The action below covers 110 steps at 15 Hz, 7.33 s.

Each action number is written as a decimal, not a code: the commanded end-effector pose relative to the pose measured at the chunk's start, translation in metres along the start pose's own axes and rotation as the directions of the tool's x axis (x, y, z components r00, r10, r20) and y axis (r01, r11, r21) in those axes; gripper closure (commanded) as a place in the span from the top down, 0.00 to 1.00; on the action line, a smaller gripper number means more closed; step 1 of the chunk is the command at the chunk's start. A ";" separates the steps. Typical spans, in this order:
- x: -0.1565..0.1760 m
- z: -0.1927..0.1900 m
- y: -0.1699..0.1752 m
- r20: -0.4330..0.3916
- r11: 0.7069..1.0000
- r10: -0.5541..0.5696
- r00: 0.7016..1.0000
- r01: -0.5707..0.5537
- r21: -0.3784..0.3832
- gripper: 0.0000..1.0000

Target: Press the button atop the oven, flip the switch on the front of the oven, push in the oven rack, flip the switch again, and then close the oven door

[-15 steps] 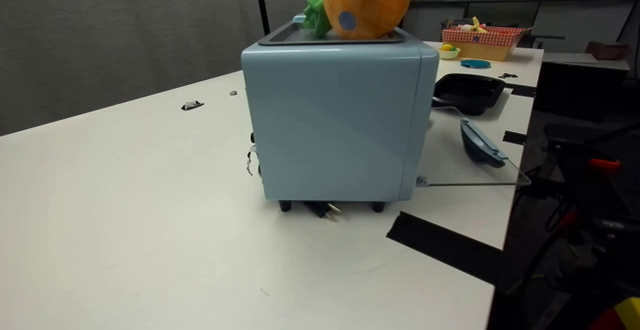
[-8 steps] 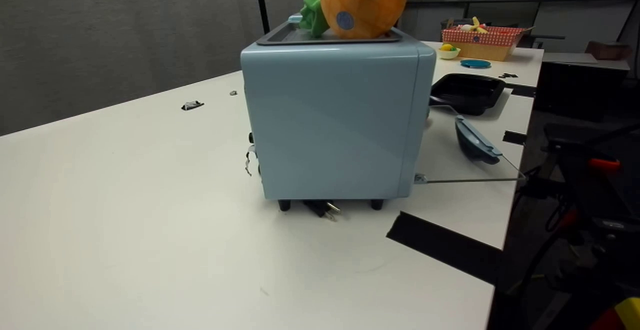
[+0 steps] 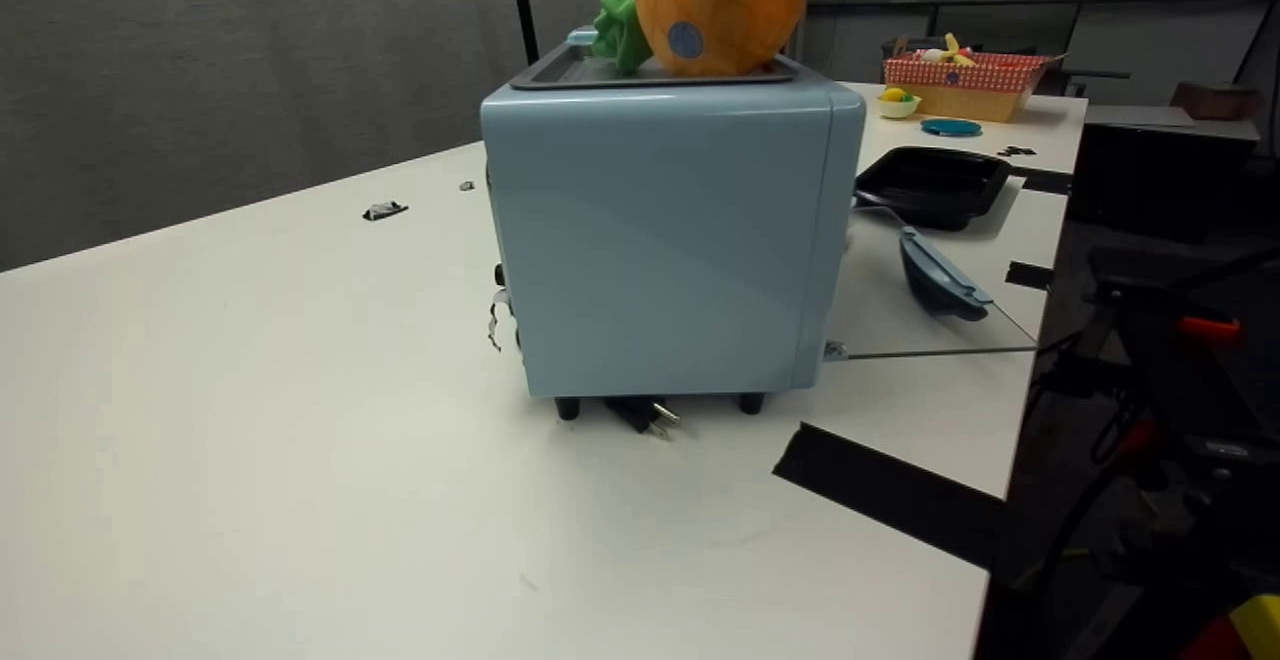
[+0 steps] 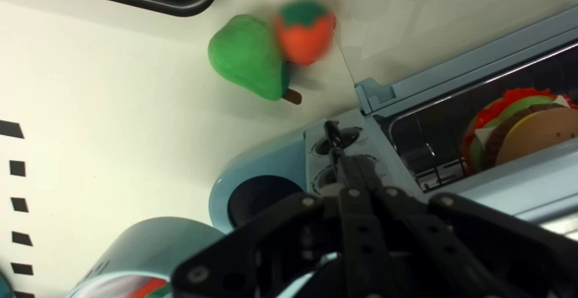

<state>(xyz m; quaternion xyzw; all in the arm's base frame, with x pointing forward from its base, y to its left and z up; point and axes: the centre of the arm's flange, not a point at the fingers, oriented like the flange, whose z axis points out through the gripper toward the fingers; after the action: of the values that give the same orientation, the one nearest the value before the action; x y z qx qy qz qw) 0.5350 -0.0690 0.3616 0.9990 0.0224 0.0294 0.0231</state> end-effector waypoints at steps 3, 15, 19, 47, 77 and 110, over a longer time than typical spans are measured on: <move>0.017 -0.006 0.012 0.001 1.000 0.011 1.000 -0.011 -0.029 0.00; 0.029 -0.008 0.016 -0.054 0.999 0.030 0.998 -0.030 -0.013 0.00; 0.037 -0.010 0.018 -0.064 0.999 0.035 0.997 -0.036 -0.016 0.00; 0.151 -0.020 0.041 -0.245 0.972 0.232 0.942 -0.232 0.028 0.00; -0.027 -0.153 0.004 -0.290 0.971 -0.094 0.952 0.152 0.187 1.00; -0.096 0.052 0.041 -0.027 0.963 -0.219 0.975 0.221 0.152 0.61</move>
<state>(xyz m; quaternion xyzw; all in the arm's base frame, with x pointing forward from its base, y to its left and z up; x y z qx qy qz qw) 0.4447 -0.1047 0.3275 0.9913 0.1150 0.0251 -0.0596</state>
